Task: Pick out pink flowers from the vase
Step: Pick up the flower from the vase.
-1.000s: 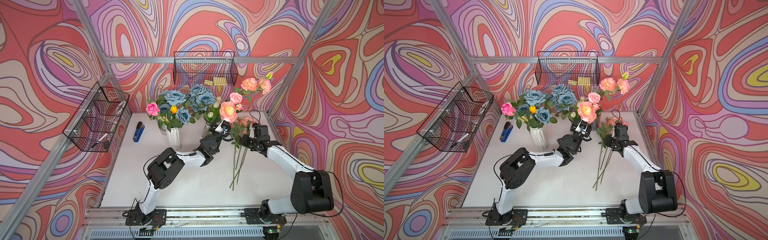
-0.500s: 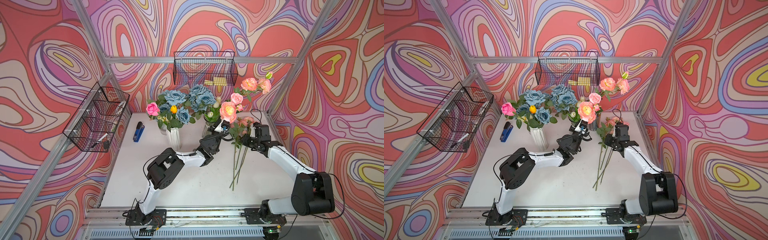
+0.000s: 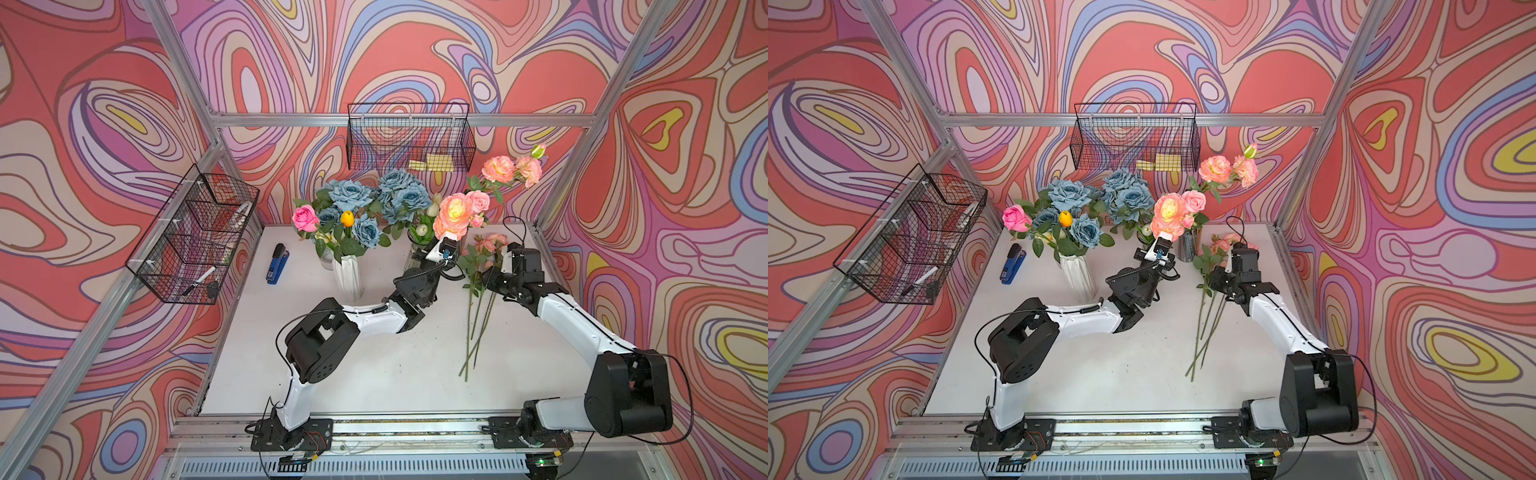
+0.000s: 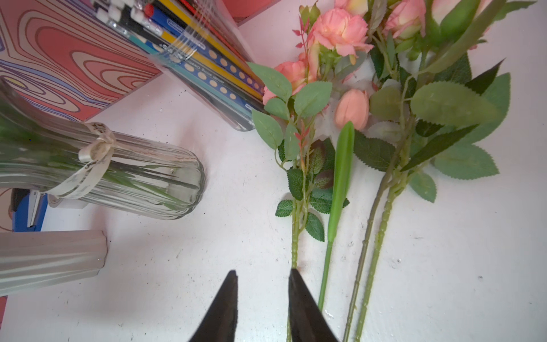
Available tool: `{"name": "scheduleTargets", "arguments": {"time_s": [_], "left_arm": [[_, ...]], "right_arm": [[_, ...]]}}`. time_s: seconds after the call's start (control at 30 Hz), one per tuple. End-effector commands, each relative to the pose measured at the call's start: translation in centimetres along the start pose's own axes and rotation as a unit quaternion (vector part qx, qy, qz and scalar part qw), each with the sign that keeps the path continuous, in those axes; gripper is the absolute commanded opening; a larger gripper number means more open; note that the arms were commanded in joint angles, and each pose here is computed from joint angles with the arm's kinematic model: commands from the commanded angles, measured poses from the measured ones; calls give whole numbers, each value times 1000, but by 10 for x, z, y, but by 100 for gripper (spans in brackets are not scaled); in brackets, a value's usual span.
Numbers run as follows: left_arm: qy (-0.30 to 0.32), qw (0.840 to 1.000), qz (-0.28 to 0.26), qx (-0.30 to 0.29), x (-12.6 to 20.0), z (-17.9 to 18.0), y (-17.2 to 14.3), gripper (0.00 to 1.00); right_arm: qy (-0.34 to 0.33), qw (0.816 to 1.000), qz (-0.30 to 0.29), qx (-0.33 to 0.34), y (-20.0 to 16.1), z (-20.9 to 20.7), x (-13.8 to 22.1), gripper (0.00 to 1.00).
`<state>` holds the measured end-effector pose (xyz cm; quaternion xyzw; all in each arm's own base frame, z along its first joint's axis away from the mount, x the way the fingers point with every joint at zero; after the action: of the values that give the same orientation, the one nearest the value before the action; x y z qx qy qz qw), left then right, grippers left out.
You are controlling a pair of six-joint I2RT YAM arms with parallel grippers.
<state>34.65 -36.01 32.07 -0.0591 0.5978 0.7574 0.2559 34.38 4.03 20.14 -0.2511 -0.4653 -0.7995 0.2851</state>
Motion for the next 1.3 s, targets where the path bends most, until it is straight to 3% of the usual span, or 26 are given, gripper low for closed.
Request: {"name": "scheduleTargets", "arguments": {"time_s": [0.0, 0.6, 0.97, 1.27], "left_arm": [[11, 999, -44, 30, 4, 19, 37, 10], [-76, 993, -24, 82, 2, 32, 76, 4], [-184, 972, 15, 142, -9, 44, 107, 1], [-182, 975, 32, 125, -14, 67, 123, 0]], "right_arm": [[19, 1000, -19, 1, 11, 7, 9, 31], [55, 998, -29, 4, 22, 21, 22, 31], [76, 996, -44, 7, 29, 31, 36, 31], [96, 993, -67, 9, 38, 41, 56, 32]]}}
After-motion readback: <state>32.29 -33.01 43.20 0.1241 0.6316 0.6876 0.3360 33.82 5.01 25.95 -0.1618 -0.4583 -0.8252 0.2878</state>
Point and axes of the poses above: each gripper's point midway between its finger pads, its own x axis back along the fingers, its own z axis along the line the jaws close on, y = z × x, the point moved 7 cm from there along x, back along the fingers, and after that the axes turned 3 degrees about -x, right-handed, at the moved point
